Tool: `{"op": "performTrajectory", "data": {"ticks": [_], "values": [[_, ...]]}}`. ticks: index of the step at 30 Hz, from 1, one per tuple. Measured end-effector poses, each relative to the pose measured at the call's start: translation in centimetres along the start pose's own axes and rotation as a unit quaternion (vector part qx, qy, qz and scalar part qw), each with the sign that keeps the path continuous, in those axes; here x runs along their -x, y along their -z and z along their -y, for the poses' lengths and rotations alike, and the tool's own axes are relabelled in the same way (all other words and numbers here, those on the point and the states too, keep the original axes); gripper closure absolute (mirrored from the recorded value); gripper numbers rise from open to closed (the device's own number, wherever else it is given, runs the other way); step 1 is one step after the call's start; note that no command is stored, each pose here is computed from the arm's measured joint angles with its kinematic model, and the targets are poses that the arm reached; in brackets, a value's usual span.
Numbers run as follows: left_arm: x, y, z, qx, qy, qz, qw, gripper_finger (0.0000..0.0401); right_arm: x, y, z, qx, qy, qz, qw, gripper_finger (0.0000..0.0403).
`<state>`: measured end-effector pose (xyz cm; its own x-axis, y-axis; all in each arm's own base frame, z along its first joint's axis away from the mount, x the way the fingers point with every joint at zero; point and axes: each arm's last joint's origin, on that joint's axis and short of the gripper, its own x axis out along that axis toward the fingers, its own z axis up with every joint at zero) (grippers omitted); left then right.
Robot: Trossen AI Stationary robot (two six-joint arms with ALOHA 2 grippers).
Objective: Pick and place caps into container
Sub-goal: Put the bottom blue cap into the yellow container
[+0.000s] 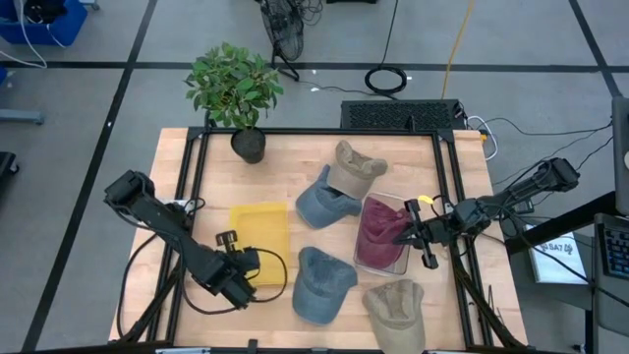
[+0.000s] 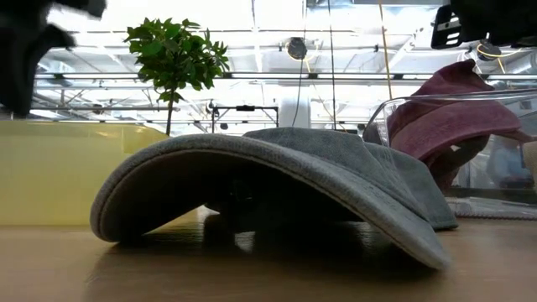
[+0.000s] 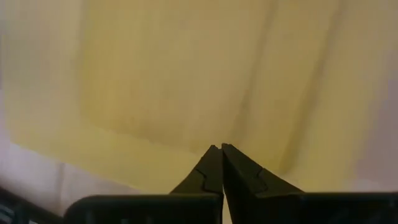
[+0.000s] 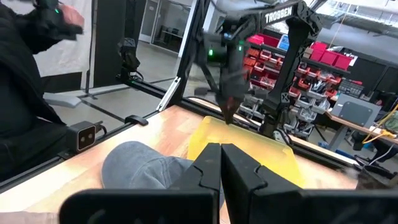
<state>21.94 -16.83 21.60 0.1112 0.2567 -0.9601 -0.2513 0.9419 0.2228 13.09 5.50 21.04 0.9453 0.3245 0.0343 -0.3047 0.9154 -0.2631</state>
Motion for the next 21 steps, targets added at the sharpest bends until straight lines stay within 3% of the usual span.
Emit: {"op": "performTrajectory", "data": {"ticks": [3, 6, 9, 13, 17, 21], "values": [[2.2, -1.6, 0.4, -0.022, 0.019, 0.062, 0.998, 0.0382, 0.0, 0.0, 0.0, 0.001, 0.001, 0.001, 1.0, 0.0403], [4.2, -3.6, 0.5, -0.008, 0.031, 0.138, 0.99, 0.0386, 0.0, -0.1, 0.0, 0.0, 0.002, 0.004, 1.0, 0.0403], [5.3, -6.0, 0.0, -0.002, 0.082, 0.164, 0.983, 0.0397, 0.0, -0.1, 0.0, -0.001, 0.002, 0.004, 1.0, 0.0403], [6.0, -8.2, -0.3, -0.058, 0.119, 0.215, 0.968, 0.0388, 0.0, -0.1, 0.0, 0.001, 0.002, 0.004, 1.0, 0.0403], [5.0, -10.7, -0.7, -0.099, 0.115, 0.252, 0.956, 0.037, 0.0, -0.1, 0.0, 0.004, 0.002, 0.004, 1.0, 0.0403], [1.7, -13.3, -1.2, -0.134, 0.12, 0.223, 0.958, 0.0366, 0.0, -0.1, 0.0, 0.007, 0.002, 0.004, 1.0, 0.0403]]}}
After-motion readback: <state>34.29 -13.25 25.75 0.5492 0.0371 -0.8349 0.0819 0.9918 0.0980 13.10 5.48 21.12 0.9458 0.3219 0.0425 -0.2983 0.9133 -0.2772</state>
